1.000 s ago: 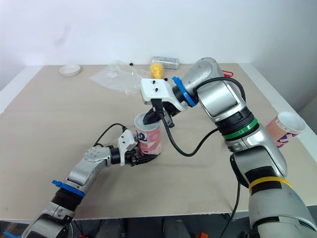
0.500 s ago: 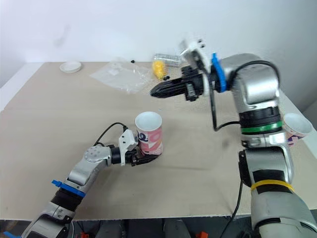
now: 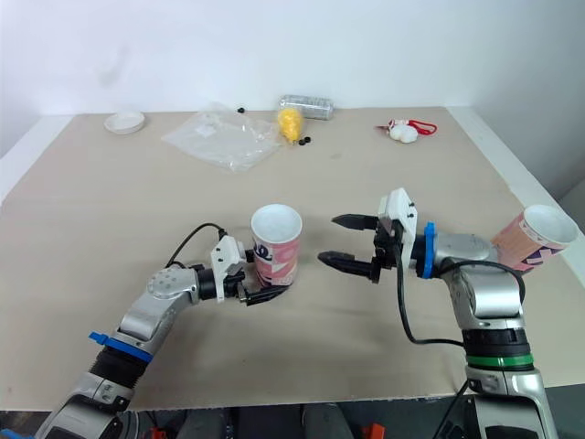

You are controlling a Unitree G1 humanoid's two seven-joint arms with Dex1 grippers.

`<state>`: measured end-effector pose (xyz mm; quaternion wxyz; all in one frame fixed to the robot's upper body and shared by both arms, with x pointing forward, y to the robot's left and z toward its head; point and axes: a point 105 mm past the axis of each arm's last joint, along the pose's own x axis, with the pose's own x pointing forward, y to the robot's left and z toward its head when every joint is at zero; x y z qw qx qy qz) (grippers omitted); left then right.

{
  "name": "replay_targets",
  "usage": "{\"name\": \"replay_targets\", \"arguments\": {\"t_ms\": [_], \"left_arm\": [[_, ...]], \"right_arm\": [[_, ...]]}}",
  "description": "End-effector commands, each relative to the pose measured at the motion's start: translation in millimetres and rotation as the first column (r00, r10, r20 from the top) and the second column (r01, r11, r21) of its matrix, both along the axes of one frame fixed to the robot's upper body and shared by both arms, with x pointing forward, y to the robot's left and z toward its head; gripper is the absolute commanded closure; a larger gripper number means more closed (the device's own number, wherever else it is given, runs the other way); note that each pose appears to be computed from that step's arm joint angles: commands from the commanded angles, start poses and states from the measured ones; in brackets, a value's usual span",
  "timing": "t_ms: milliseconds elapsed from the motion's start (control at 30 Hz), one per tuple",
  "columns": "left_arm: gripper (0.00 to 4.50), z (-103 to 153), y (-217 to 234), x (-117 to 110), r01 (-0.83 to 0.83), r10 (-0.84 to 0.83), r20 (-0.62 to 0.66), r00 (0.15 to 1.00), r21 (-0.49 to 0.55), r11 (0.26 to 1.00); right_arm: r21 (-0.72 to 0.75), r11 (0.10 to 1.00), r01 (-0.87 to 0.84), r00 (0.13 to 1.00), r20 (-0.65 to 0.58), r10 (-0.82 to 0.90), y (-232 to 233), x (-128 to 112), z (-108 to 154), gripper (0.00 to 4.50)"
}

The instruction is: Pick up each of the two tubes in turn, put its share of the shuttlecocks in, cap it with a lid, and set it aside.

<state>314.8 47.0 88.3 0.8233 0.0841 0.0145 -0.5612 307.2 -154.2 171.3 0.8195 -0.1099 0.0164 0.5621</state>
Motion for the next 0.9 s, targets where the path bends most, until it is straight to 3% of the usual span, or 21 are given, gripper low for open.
{"name": "replay_targets", "arguments": {"t_ms": [33, 333, 900], "left_arm": [[0.00, -1, 9, 1, 0.002, -0.002, 0.005, 1.000, 0.017, 1.000], [0.00, 6, 24, -3, 0.036, -0.037, 0.040, 0.999, 0.023, 0.999], [0.00, 25, 56, -34, 0.074, -0.078, 0.069, 0.995, 0.049, 0.996]], "right_arm": [[-0.018, 0.999, -0.026, 0.999, 0.033, 0.027, 2, -6, -8, 0.04], [-0.043, 0.992, -0.118, 0.992, 0.030, 0.119, 22, -7, -37, 0.04], [-0.064, 0.973, -0.220, 0.975, 0.028, 0.222, 53, -1, -60, 0.04]]}}
